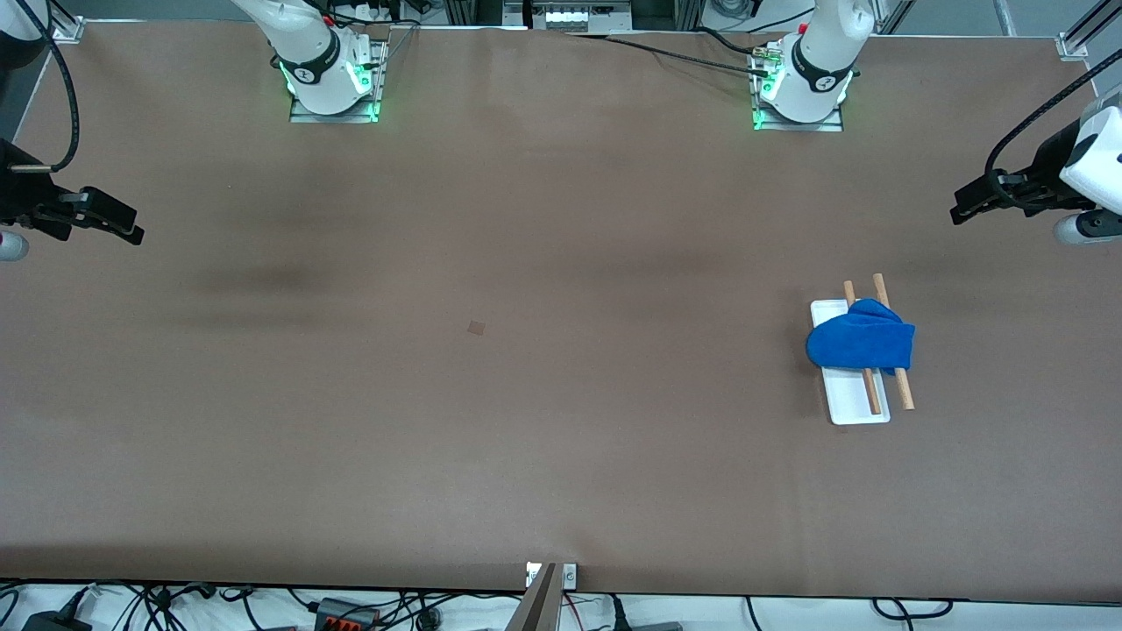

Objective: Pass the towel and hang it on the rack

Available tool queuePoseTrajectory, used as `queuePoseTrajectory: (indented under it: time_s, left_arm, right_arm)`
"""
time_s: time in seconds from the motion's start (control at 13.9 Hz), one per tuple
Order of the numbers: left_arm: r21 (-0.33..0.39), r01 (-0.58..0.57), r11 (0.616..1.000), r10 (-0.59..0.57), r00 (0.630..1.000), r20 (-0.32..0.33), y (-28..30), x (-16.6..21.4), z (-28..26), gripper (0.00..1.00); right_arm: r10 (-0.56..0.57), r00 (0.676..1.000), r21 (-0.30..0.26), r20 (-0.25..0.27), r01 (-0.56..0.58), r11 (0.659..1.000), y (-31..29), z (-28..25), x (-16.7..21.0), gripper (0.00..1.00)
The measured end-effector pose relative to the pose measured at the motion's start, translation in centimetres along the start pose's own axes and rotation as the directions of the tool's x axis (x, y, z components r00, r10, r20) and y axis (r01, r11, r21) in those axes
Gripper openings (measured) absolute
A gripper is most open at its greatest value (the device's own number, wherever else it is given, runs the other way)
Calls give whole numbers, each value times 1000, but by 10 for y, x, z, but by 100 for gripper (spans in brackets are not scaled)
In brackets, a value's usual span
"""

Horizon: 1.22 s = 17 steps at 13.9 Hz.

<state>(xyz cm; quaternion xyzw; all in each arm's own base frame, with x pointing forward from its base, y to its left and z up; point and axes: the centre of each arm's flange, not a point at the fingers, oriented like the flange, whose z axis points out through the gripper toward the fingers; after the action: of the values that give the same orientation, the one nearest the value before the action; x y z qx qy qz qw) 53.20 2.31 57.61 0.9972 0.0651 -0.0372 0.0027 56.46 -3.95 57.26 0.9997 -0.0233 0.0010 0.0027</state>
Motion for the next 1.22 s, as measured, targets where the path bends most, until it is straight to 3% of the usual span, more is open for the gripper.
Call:
queuePoseTrajectory:
  time_s: [1.22]
  left_arm:
    - [0,-3,1000,3,1000,0,1,0,0,100]
  right_arm:
    - [-8,1000,-1,-1,8,1000,-4,0,0,100]
